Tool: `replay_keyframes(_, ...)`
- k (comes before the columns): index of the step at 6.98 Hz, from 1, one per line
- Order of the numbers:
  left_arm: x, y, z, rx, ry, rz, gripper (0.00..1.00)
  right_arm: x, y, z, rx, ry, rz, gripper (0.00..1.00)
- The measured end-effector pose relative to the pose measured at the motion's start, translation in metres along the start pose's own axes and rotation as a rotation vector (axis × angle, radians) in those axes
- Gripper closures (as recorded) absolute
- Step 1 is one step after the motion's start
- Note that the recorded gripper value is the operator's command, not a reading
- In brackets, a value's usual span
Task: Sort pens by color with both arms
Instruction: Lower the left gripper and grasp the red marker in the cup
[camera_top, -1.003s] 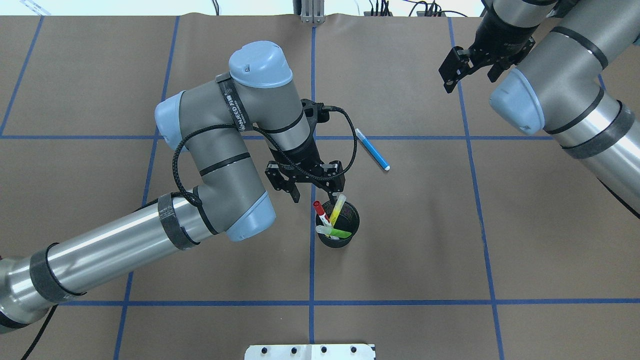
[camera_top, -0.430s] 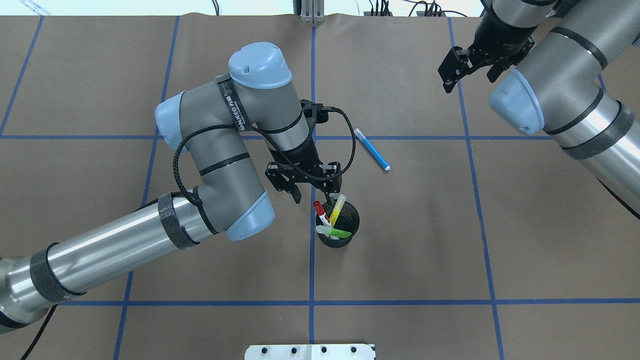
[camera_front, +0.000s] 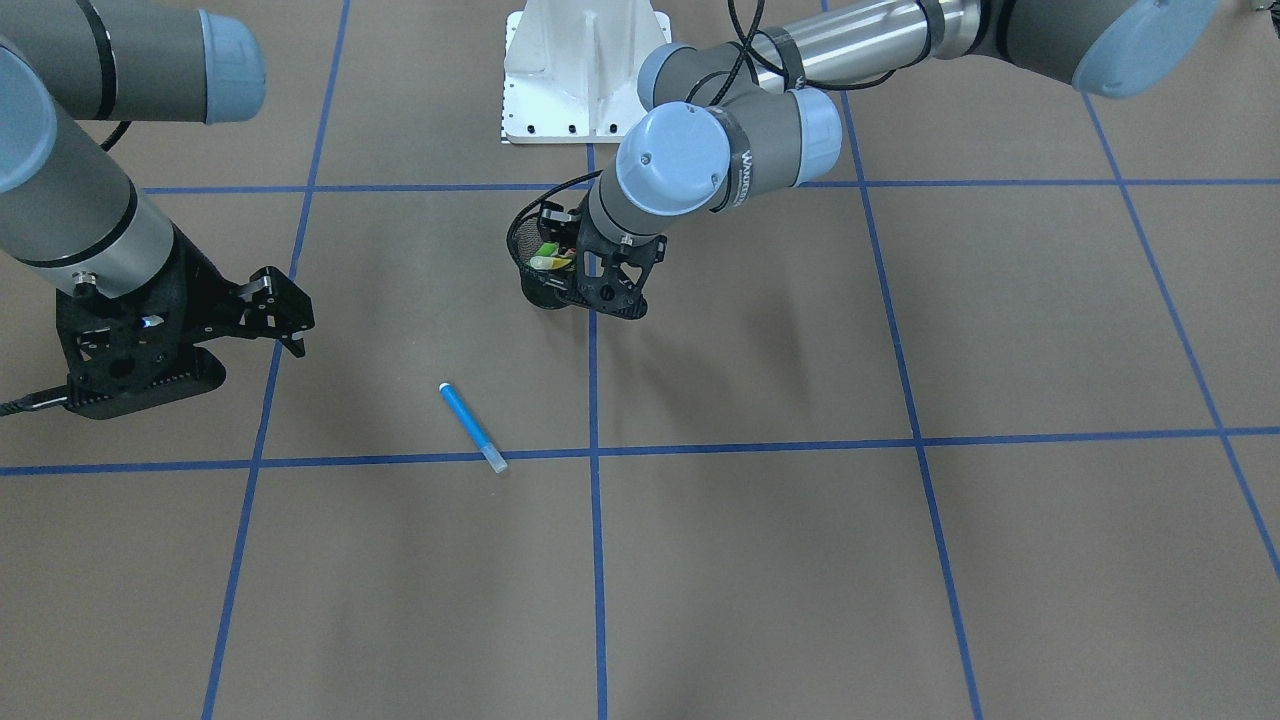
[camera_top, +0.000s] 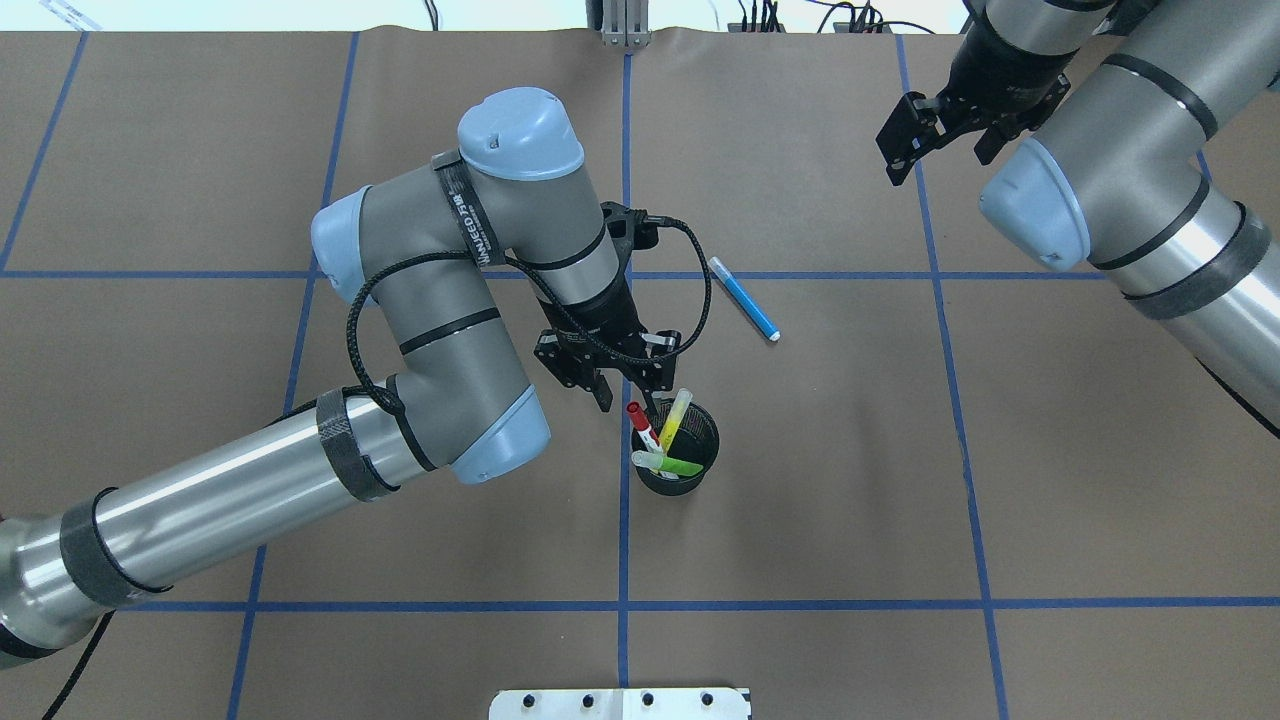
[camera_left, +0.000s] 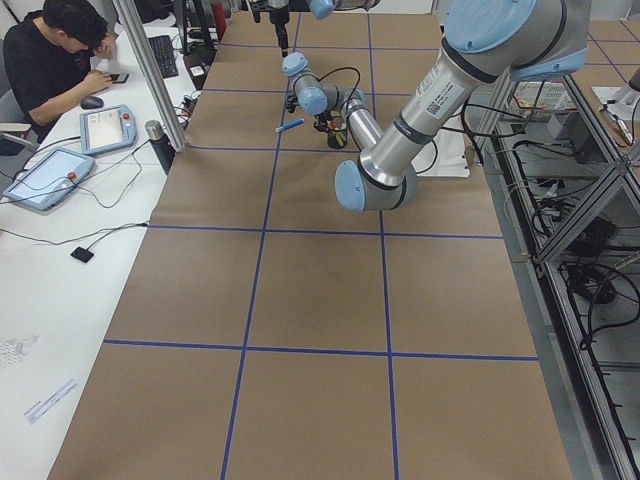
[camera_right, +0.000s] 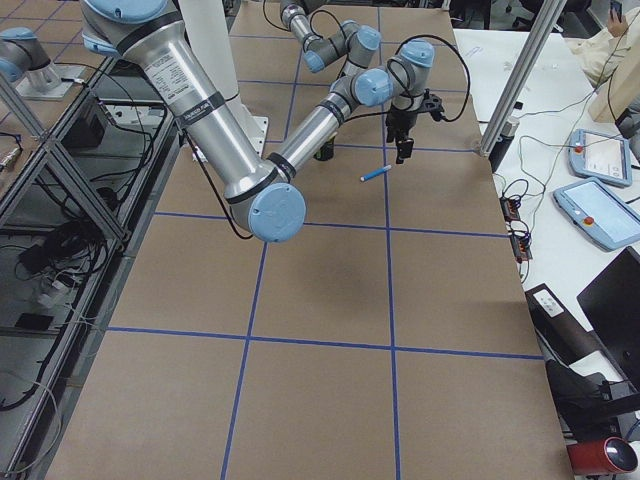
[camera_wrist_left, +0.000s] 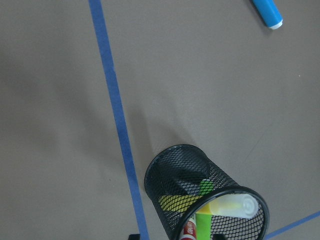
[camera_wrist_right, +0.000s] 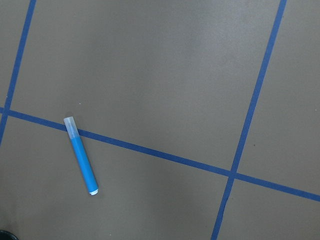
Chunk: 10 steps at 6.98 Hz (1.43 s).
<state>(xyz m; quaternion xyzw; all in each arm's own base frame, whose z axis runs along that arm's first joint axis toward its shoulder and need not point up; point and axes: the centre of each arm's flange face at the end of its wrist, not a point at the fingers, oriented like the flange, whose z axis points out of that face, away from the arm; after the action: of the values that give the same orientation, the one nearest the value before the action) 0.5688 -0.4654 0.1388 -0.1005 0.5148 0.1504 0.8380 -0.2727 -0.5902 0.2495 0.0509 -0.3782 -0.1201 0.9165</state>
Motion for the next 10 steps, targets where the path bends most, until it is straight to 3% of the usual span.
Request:
replay_keyframes(4,-0.0005,0.0017,0.0018,-0.006,0.001,0.000,0.63,-0.0004,-0.0004,-0.0003,0.000,0.000,0.000,0.01)
replay_keyframes(7,-0.0002,0.0035,0.0044,-0.010,0.001,0.001,0.71,-0.0005,-0.0004,-0.0004,0.001,0.000,0.000,0.01)
replay_keyframes(10,0.0031,0.0061,0.0063,-0.013,0.004,0.001,0.73,-0.0007,-0.0003,-0.0007,0.001,0.000,-0.001,0.01)
